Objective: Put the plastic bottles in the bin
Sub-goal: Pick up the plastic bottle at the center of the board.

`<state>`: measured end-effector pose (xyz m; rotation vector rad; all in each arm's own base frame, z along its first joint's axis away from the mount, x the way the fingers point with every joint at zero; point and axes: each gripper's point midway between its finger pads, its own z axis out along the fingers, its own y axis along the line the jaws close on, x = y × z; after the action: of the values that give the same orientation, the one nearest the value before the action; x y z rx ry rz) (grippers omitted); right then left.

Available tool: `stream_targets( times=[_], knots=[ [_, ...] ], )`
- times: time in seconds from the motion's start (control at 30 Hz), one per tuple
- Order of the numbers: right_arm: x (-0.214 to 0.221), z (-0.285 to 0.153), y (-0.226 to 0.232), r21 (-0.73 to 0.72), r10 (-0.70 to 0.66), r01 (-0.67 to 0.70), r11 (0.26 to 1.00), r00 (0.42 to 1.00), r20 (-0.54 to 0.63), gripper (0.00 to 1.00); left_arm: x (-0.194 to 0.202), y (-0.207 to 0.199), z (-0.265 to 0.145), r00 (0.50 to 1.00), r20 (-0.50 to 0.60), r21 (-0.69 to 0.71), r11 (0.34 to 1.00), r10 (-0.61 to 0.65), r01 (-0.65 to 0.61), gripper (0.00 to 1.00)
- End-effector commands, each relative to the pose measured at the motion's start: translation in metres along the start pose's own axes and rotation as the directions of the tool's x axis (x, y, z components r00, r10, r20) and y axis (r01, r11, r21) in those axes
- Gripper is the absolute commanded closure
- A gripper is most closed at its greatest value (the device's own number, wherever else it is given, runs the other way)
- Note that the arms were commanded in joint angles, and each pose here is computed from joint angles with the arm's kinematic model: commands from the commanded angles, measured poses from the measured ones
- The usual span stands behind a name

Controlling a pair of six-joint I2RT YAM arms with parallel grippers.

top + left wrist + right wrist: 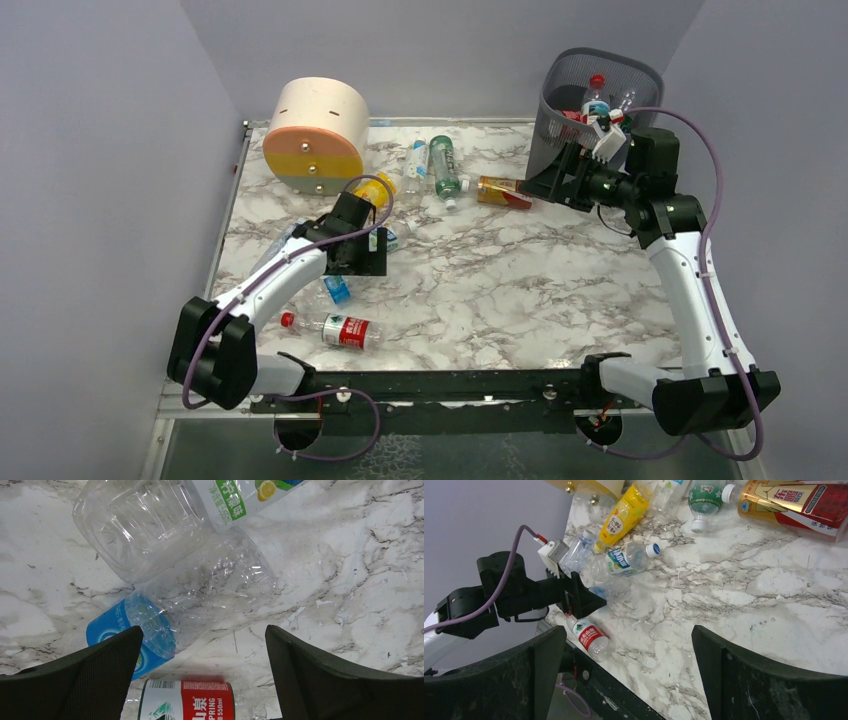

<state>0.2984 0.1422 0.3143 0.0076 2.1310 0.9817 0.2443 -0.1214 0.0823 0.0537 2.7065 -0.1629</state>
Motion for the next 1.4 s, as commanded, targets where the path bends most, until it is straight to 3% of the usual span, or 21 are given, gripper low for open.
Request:
stream_targets(
  times=[0.0,0.83,1.2,1.37],
  knots=[
    [0.005,-0.003,0.007,-0.04,-0.028,0.028,0.999,1.0,-0.001,0.01,-0.013,0.004,0.005,0.999,0.016,-0.028,0.999,0.035,-0.035,0.01],
    [0.017,0.009,-0.007,-0.028,0.008,-0.009,1.0,1.0,-0.026,0.01,0.005,-0.012,0.036,0.994,-0.085,0.039,0.997,0.062,-0.059,0.01],
    [0.03,0.015,-0.02,0.01,0.009,-0.009,1.0,0.998,-0.062,0.01,0.009,-0.028,0.037,0.995,-0.082,0.081,0.995,0.062,-0.055,0.3],
    [0.04,0.019,-0.025,0.021,0.018,-0.016,1.0,0.996,-0.09,0.01,0.011,-0.036,0.037,0.995,-0.081,0.124,0.991,0.059,-0.048,0.36]
  ],
)
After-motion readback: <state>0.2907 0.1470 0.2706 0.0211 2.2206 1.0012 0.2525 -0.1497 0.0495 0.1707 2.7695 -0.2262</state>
